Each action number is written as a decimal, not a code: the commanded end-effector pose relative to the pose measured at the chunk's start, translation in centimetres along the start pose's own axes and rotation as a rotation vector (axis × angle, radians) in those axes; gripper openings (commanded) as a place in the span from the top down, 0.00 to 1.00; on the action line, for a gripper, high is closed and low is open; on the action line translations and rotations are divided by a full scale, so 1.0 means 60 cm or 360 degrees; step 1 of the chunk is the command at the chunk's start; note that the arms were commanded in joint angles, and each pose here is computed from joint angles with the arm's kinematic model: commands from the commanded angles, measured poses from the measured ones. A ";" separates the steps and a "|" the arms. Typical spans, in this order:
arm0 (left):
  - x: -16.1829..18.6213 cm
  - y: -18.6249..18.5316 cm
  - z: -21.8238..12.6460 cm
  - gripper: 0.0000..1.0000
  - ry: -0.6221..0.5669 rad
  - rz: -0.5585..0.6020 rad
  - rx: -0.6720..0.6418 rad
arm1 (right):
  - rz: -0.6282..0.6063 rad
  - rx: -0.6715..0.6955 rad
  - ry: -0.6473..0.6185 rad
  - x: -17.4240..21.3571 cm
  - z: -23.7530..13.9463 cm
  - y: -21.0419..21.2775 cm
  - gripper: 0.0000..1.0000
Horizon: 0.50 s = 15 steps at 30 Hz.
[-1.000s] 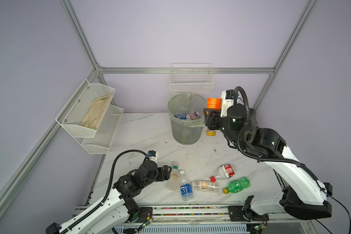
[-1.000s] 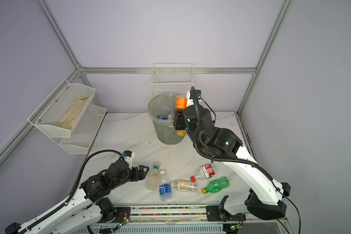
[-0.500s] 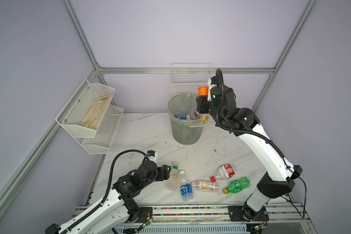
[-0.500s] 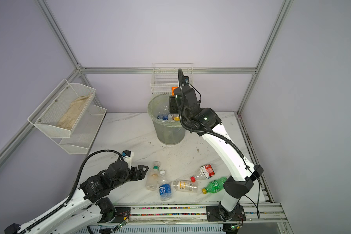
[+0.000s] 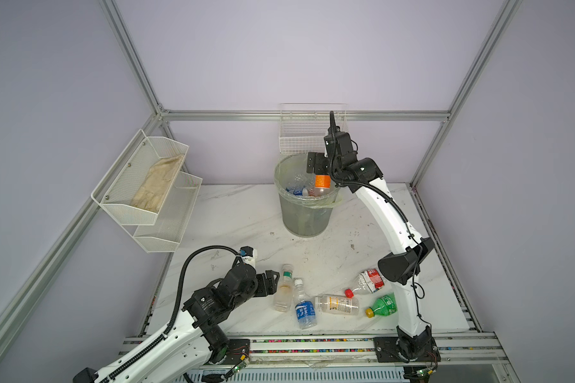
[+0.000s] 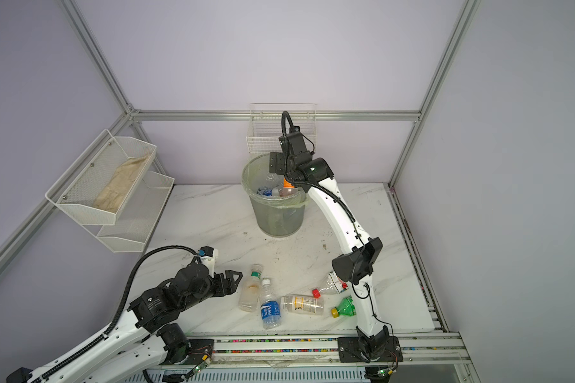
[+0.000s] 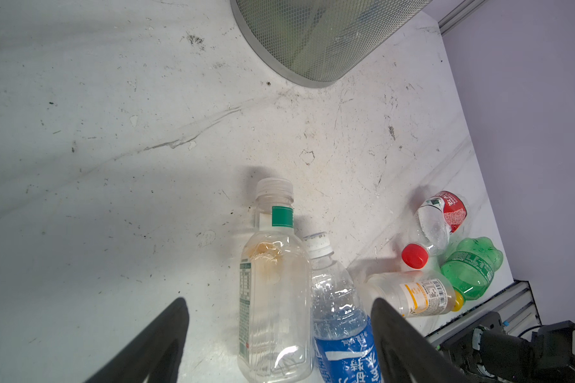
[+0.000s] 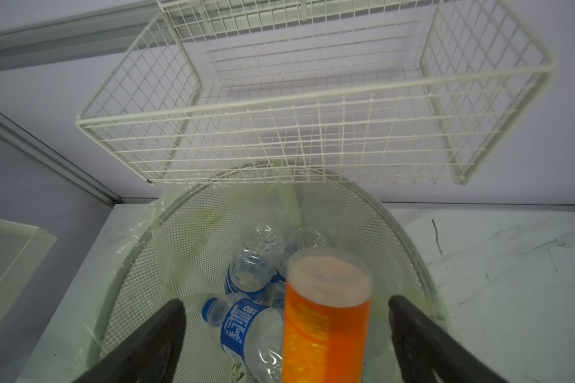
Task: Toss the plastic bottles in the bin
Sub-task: 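Lift the orange-label bottle with the right gripper and carry it over the bin, then release the orange-label bottle into the bin and withdraw the right gripper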
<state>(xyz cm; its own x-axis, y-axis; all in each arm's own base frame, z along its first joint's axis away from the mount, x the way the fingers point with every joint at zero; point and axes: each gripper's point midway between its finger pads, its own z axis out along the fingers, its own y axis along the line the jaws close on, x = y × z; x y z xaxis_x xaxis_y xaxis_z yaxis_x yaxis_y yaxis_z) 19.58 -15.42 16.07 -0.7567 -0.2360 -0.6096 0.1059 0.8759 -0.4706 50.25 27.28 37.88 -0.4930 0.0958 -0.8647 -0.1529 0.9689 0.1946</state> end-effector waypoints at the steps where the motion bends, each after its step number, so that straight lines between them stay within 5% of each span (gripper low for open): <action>1: -0.013 -0.008 -0.011 0.15 -0.0036 -0.0019 0.0014 | 0.0035 -0.0081 -0.0169 -0.068 -0.103 0.001 0.03; 15: 0.025 0.010 0.010 0.05 0.0111 -0.0048 -0.0061 | 0.0041 -0.0155 -0.0247 -0.066 -0.251 -0.039 0.03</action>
<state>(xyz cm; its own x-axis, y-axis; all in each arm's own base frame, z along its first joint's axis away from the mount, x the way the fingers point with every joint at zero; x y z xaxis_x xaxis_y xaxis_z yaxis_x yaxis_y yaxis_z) 19.03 -15.17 14.42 -0.7978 -0.2236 -0.5599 0.0625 0.8930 -0.4457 40.55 21.22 48.07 -0.3618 0.1741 -0.9159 -0.2007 0.9448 0.2589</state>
